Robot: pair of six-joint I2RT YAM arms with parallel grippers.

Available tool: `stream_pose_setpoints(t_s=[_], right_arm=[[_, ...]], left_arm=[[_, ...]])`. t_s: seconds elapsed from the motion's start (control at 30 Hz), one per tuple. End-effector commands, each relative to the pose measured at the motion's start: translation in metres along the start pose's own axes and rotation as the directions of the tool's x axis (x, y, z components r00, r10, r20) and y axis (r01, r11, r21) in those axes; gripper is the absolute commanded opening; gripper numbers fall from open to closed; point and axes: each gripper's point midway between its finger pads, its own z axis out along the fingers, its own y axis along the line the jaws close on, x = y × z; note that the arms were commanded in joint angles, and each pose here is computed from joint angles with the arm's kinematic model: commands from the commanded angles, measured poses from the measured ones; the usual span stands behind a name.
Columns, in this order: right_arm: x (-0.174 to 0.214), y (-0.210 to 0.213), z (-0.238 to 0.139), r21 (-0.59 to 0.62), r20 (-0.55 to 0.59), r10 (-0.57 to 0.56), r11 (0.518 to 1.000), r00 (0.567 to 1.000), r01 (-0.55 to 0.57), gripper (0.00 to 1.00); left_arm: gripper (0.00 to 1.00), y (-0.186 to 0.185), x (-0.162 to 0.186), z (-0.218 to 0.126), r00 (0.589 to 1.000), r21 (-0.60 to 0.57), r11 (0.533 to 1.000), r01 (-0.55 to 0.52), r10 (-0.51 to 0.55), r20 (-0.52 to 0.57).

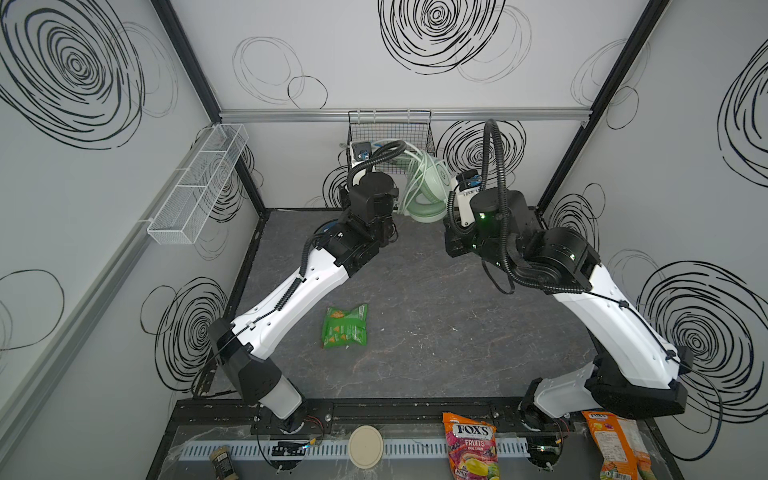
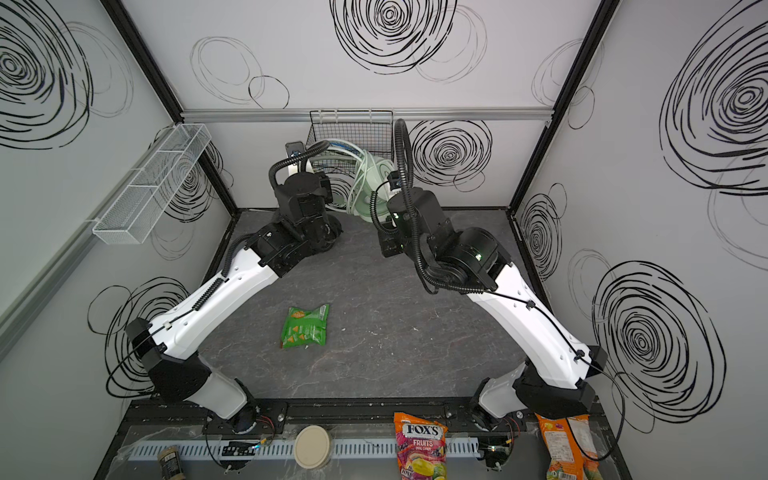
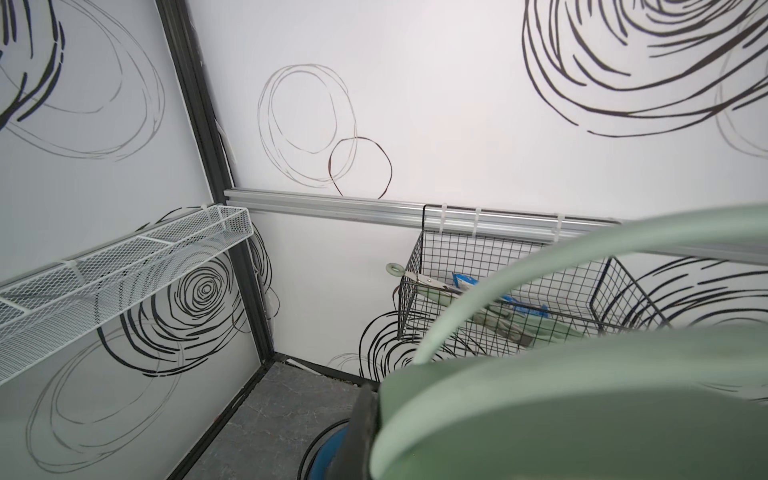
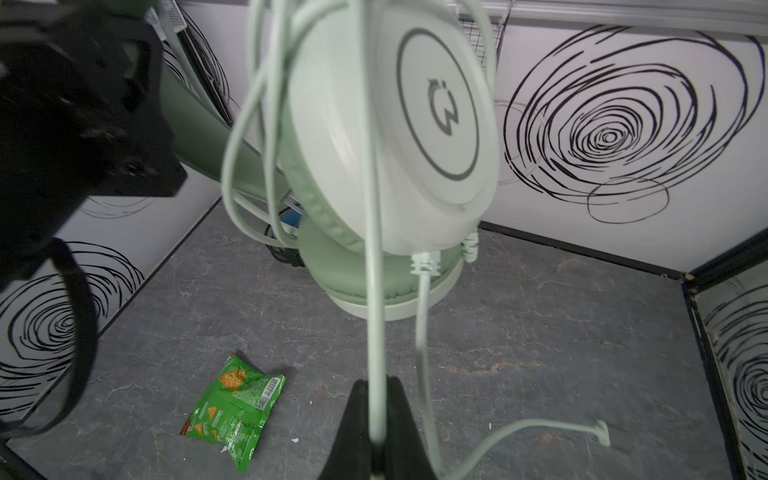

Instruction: Wrap the headphones

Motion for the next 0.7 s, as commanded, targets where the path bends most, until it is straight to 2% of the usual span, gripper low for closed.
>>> stream_pose_setpoints(t_s=[0.0, 0.3, 0.47, 0.67], right_arm=[[0.013, -0.025, -0.013, 0.072, -0.075, -0.002, 0.997, 0.997, 0.008, 0.08], [0.011, -0.026, -0.008, 0.076, -0.091, -0.002, 0.997, 0.996, 0.009, 0.08], [0.006, -0.022, -0.008, 0.029, -0.099, 0.03, 0.999, 0.995, -0.027, 0.09], [0.018, -0.024, -0.005, 0.026, -0.143, 0.037, 0.999, 0.989, -0.033, 0.09]], left_arm=[[0.0, 0.032, -0.058, 0.0, 0.953, -0.08, 0.96, 0.27, -0.254, 0.164], [0.0, 0.032, -0.058, 0.003, 0.953, -0.101, 0.96, 0.26, -0.238, 0.187], [0.0, 0.032, -0.057, 0.003, 0.952, -0.118, 0.958, 0.26, -0.234, 0.196], [0.0, 0.03, -0.062, 0.0, 0.954, -0.134, 0.962, 0.236, -0.203, 0.221]])
